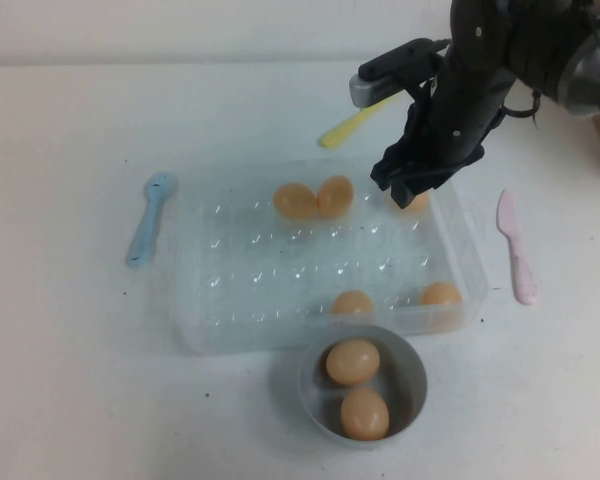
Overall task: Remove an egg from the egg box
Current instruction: Pick up the egg from the plastic box, then place the egg in the bowl
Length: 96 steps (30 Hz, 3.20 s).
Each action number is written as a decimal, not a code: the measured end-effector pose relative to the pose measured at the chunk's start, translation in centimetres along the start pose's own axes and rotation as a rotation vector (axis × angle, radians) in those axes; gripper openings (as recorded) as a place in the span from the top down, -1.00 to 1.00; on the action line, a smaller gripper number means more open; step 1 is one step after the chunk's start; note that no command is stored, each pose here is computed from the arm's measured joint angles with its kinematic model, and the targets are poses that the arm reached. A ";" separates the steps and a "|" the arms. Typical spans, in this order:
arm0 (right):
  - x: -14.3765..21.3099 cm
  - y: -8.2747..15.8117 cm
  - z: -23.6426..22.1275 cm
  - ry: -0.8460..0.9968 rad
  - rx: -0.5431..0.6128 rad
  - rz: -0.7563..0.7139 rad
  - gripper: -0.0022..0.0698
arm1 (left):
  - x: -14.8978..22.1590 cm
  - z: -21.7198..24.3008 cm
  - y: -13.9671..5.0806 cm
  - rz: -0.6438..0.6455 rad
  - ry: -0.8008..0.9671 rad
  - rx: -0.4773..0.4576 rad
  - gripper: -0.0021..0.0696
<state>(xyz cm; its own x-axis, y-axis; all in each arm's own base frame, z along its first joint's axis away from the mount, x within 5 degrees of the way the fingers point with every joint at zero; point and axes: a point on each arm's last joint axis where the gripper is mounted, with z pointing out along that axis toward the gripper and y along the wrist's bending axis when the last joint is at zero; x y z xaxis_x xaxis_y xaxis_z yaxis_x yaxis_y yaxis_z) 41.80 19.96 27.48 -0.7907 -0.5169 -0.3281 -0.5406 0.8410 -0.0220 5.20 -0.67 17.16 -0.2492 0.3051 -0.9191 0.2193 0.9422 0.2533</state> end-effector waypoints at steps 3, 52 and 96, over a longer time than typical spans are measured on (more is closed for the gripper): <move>-0.3 -0.1 1.2 -0.010 0.002 0.001 -0.14 | 0.0 0.0 0.0 0.000 0.000 0.000 0.95; -2.2 -1.8 7.7 -0.117 0.165 0.024 0.04 | 0.0 0.0 0.0 0.000 0.000 0.000 0.95; 11.5 12.9 -1.5 0.007 -0.132 -0.214 0.07 | 0.0 0.0 0.0 0.000 0.000 0.000 0.95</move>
<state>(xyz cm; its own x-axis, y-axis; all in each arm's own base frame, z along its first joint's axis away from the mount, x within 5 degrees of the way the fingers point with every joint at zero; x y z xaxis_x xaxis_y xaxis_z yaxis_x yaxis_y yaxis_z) 25.29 24.67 24.85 -0.6555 -0.6826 -0.3230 -0.7287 0.6841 0.0332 5.20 -0.67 17.16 -0.2492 0.3051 -0.9191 0.2193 0.9422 0.2533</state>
